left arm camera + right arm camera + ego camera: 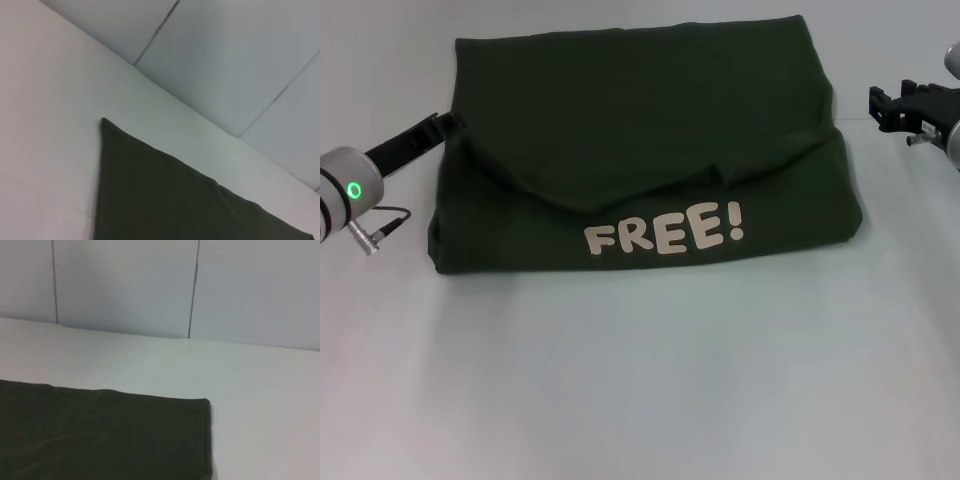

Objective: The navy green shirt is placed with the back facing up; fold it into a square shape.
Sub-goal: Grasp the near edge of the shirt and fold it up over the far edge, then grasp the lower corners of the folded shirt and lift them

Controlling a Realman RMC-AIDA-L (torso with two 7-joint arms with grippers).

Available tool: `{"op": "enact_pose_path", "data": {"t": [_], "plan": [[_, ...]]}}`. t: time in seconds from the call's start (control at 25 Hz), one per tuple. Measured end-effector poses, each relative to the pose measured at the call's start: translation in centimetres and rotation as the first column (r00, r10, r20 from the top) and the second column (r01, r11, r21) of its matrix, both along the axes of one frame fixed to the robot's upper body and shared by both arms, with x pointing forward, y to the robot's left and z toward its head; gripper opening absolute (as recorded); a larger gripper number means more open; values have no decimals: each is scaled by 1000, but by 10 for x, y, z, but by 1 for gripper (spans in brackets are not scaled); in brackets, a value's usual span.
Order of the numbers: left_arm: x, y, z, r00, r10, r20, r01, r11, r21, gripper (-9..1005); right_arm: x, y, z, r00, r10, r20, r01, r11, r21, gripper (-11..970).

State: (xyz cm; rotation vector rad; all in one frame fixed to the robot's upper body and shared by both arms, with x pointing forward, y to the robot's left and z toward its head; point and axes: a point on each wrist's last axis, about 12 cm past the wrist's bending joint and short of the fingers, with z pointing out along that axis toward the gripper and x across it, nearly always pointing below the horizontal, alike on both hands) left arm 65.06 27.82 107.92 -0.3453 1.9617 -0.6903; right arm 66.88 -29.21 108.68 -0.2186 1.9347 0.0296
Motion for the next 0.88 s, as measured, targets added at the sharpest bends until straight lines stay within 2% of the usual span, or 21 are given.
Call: {"op": "enact_pose_path", "data": {"t": [0.04, 0.28, 0.48, 0.64, 0.84, 0.88], "plan": [[0, 1, 0, 1000, 5, 0, -5, 1000, -5, 169, 1, 1, 1, 1000, -1, 0, 1, 1000, -2, 341], [-1, 9, 3, 1000, 4, 8, -4, 1000, -14, 422, 0, -2, 1, 1000, -23, 6, 23, 999, 24, 480], [-9, 19, 13, 993, -99, 57, 103, 992, -73, 614, -4, -11, 1, 999, -42, 33, 39, 994, 98, 665], [-27, 29, 17, 970, -231, 80, 237, 968, -78, 644, -16, -21, -1, 998, -17, 61, 4, 979, 204, 809], [-55, 45, 11, 941, -335, 53, 336, 942, -12, 676, -40, -42, -3, 996, 44, 80, -69, 933, 354, 808], [-55, 45, 11, 941, -335, 53, 336, 942, -12, 678, -45, -47, -2, 994, 62, 87, -90, 923, 375, 808]]}}
